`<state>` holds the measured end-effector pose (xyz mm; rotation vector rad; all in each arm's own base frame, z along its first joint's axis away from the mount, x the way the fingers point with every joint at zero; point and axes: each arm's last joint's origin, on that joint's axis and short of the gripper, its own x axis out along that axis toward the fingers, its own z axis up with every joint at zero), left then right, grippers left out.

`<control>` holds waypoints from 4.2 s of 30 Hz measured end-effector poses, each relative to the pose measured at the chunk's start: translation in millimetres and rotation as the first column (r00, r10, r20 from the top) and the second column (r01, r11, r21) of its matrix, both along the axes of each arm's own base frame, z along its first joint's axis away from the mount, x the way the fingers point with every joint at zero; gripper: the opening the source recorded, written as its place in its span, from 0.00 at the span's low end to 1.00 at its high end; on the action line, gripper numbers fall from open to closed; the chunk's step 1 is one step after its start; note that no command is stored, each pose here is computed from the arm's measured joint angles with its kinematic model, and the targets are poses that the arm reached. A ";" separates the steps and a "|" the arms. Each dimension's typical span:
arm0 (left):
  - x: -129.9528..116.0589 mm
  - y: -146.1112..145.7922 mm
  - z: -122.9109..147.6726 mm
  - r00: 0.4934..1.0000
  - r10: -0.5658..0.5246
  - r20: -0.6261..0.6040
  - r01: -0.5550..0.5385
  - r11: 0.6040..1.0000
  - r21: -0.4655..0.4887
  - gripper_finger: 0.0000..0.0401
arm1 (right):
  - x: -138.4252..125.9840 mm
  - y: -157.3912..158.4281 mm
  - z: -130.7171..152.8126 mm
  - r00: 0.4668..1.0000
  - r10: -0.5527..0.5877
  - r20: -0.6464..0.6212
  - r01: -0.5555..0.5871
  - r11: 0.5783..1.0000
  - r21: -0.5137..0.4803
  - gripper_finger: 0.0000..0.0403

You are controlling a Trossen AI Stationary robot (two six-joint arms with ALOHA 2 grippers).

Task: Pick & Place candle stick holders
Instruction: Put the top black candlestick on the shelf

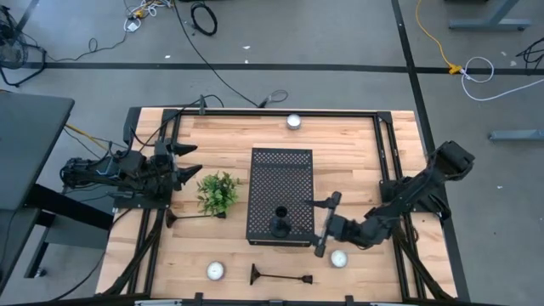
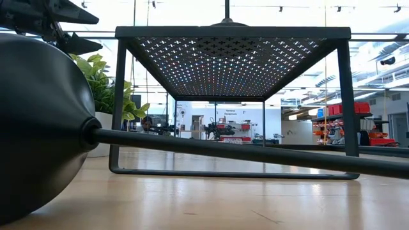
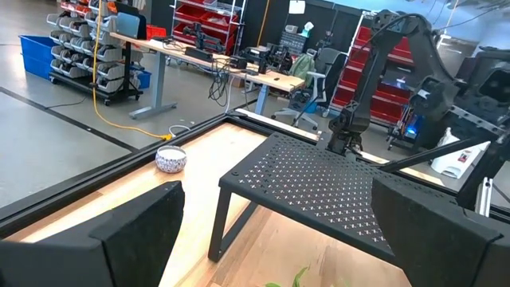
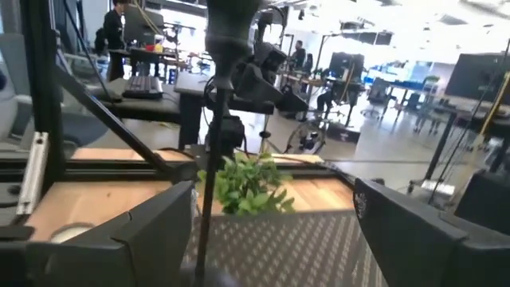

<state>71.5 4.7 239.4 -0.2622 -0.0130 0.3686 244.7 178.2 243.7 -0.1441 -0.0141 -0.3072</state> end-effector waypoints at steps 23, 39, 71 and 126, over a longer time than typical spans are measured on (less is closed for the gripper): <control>6.0 -7.7 -7.3 0.969 -0.242 -0.040 0.234 0.961 -0.150 0.99 | -45.9 -23.8 -21.4 0.999 -0.037 0.011 0.035 0.992 0.124 0.84; 40.8 -22.7 35.2 0.800 -0.370 -0.472 0.239 0.918 -0.316 0.99 | -45.8 -24.0 -21.0 0.999 -0.039 0.015 0.037 0.991 0.130 0.84; 98.9 -101.3 -12.6 0.054 -0.269 -0.962 0.078 0.961 -0.265 0.99 | -43.6 -24.9 -20.9 1.000 -0.007 0.014 0.005 0.992 0.127 0.84; 93.1 -100.1 -84.3 0.110 -0.307 -0.946 0.091 0.950 -0.298 0.82 | -42.9 -22.3 -21.5 0.997 0.082 0.009 -0.083 0.990 0.117 0.84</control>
